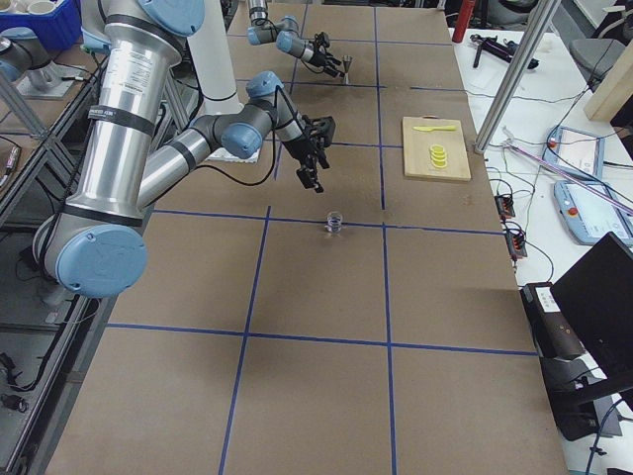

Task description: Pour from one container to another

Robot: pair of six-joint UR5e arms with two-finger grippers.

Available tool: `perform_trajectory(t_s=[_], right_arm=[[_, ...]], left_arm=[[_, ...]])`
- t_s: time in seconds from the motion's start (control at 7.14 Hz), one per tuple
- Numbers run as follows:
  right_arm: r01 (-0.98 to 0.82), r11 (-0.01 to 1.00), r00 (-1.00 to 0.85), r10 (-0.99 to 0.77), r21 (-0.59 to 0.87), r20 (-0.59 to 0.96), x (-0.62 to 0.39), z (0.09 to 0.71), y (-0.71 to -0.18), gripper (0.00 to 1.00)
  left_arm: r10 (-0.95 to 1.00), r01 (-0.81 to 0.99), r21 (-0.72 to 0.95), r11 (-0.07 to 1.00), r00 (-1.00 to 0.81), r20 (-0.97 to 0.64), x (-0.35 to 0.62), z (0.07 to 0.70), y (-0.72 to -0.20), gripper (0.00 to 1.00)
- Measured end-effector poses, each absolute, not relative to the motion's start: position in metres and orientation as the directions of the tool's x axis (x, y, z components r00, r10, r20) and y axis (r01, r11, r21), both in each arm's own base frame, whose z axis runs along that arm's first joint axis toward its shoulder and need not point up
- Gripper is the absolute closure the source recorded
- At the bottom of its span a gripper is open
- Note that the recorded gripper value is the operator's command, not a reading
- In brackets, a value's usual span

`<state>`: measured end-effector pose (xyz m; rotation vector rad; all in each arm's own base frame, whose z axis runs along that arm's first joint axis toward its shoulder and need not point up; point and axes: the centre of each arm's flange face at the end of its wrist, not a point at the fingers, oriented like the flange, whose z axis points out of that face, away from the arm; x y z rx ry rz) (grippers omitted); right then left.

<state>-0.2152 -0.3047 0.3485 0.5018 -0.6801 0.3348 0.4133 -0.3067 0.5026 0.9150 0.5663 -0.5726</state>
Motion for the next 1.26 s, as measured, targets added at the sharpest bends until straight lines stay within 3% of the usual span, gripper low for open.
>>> perform_trajectory(t_s=[0.42,0.7,1.12,1.26], right_arm=[[-0.466,0.799,0.746,0.124,0.380,0.654,-0.232,0.352,-0.292,0.00],[-0.463,0.794,0.753,0.118,0.394,0.648,-0.236,0.354,-0.289,0.00],[-0.462,0.791,0.755,0.114,0.401,0.646,-0.242,0.356,-0.283,0.00],[-0.464,0.789,0.755,0.115,0.402,0.645,-0.244,0.357,-0.281,0.00]], left_arm=[[-0.211,0.677,0.576,0.458,0.712,-0.670,0.421,0.500,-0.312,0.13],[-0.217,0.677,0.583,0.450,0.716,-0.664,0.424,0.503,-0.317,0.22],[-0.229,0.683,0.586,0.436,0.714,-0.662,0.423,0.502,-0.328,0.47],[-0.230,0.684,0.586,0.434,0.713,-0.663,0.423,0.502,-0.330,0.73]])
